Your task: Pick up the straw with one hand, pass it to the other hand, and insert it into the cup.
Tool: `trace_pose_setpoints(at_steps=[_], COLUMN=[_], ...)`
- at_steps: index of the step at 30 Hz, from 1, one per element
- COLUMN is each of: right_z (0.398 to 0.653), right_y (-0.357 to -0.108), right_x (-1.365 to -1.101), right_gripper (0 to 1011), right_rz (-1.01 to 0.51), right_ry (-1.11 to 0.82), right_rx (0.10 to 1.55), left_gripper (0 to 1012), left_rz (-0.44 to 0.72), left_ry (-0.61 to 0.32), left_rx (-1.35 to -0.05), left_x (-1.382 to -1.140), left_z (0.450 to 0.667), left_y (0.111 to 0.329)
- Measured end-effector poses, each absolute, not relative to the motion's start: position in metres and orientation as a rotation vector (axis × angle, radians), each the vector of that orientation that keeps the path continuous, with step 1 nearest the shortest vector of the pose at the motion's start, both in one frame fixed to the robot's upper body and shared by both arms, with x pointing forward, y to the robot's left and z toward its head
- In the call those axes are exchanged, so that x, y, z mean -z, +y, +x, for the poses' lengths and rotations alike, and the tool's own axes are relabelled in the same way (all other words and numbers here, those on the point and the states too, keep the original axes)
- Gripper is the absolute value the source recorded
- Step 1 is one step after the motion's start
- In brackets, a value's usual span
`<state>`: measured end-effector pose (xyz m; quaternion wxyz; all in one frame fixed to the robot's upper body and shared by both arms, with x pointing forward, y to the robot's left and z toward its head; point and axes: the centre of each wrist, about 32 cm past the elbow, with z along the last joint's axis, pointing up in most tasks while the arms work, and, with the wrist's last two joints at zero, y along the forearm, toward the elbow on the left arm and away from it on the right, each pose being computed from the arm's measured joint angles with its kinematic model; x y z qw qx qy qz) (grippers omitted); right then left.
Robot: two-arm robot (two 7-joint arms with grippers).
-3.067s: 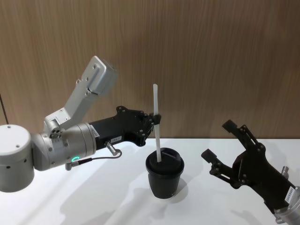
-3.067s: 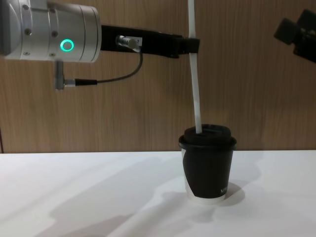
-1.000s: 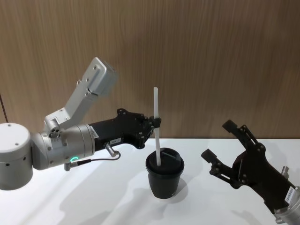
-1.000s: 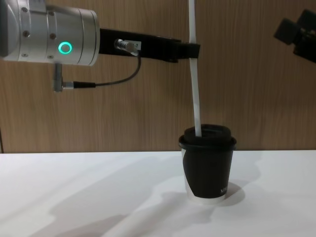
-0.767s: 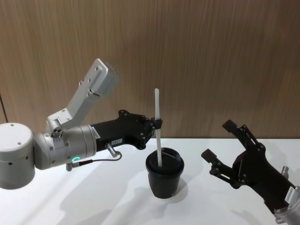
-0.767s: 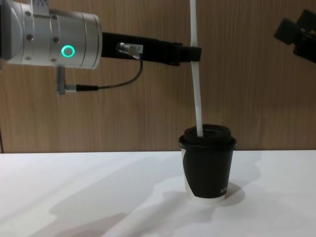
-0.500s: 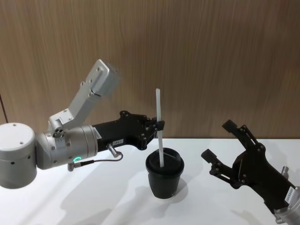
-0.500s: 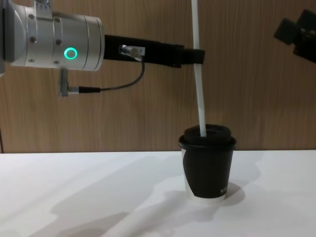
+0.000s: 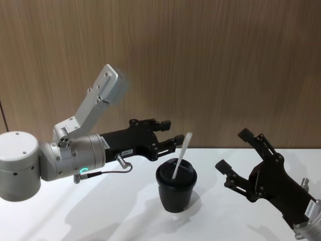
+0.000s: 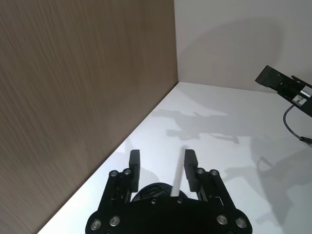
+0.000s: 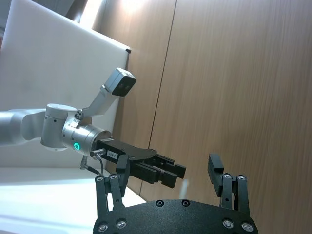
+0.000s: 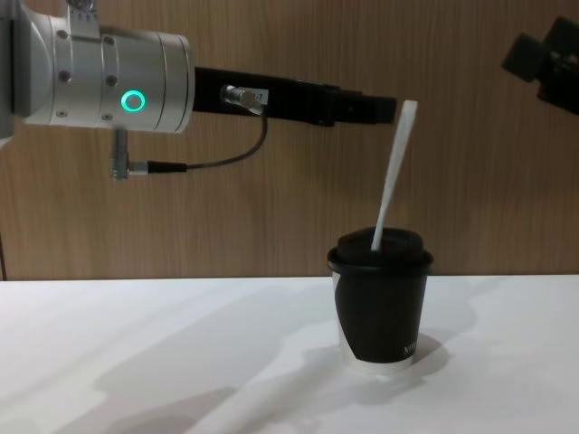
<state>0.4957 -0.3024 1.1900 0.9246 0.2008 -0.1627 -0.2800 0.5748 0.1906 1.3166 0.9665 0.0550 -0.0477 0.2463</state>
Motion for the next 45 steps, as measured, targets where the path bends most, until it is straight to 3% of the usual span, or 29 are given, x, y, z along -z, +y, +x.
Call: trace_pose_setpoints(at_steps=[6,7,16,30,45], right_z=[0.496,0.496,0.495,0.490,0.486], right_y=[-0.302,-0.302,-0.300,-0.289,-0.269], right_x=[-1.190,-1.190,-1.194,-1.213,-1.231], right_gripper=[1001,1001,1001,1001,1001], right_rz=[0.412,0.412,0.417,0.382,0.336], right_ry=[-0.334,-0.334,-0.319,-0.210,-0.143], right_rx=[0.575,0.575,0.587,0.650,0.719], left_gripper=[679,745,996,1003,1003], left_rz=[0.111,0.111,0.101,0.066,0.010], left_ry=[-0.095,-0.095,-0.100,-0.147,-0.244], left_rx=[-0.497,-0.497,-0.503,-0.541,-0.569], left_x=[-1.316,-1.316,-1.309,-1.279,-1.262], left_z=[0.575,0.575,0.573,0.560,0.551], left_y=[0.190,0.190,0.192,0.204,0.207])
